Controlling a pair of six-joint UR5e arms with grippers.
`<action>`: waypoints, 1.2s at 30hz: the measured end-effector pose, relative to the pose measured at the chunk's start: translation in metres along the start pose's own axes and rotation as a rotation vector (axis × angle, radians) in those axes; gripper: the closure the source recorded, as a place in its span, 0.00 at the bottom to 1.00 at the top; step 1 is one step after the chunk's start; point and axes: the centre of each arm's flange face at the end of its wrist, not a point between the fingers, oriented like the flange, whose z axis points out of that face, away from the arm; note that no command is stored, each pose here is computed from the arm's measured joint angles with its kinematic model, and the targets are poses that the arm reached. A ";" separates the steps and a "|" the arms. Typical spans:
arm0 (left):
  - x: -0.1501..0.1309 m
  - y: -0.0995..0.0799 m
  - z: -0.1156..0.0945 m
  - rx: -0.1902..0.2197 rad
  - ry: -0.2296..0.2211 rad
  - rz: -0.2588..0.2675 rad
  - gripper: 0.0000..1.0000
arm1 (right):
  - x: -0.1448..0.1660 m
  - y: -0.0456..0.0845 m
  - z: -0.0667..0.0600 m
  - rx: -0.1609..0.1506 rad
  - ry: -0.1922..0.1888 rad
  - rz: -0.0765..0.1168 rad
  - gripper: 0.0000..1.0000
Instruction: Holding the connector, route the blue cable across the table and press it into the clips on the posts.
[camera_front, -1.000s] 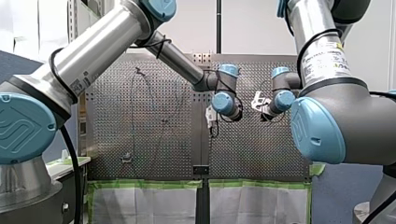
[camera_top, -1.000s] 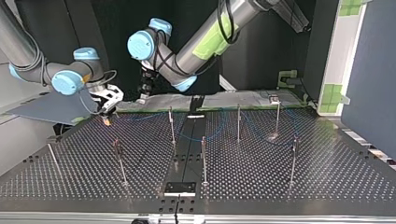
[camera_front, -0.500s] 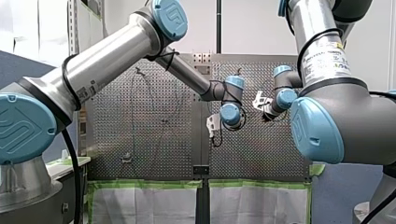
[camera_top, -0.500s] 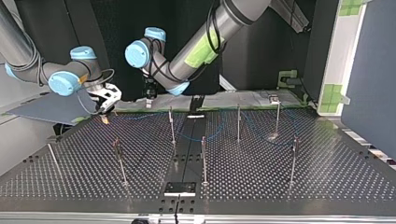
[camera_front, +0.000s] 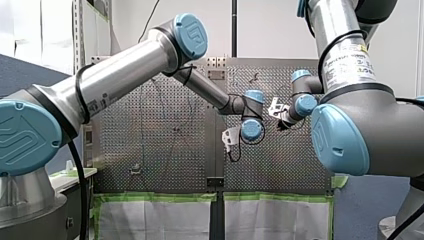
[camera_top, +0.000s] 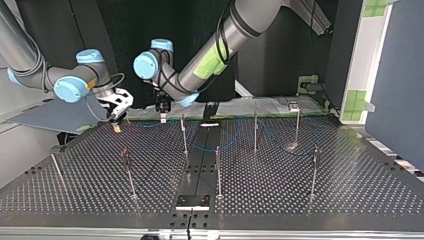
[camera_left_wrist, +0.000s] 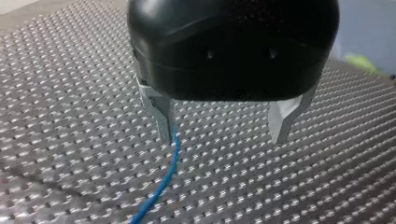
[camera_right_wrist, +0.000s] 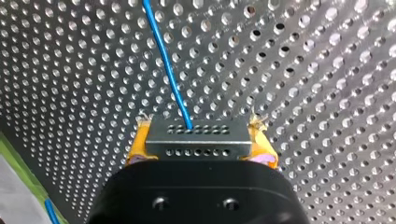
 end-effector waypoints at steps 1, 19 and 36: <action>-0.003 -0.001 0.002 -0.005 -0.008 -0.004 0.00 | 0.000 0.000 0.000 0.002 -0.001 0.000 1.00; 0.000 -0.012 0.038 0.002 -0.022 -0.031 0.00 | 0.001 -0.002 -0.001 0.008 0.000 -0.010 1.00; -0.024 -0.033 0.043 0.000 -0.055 -0.081 1.00 | 0.006 -0.002 -0.002 0.008 0.008 -0.011 1.00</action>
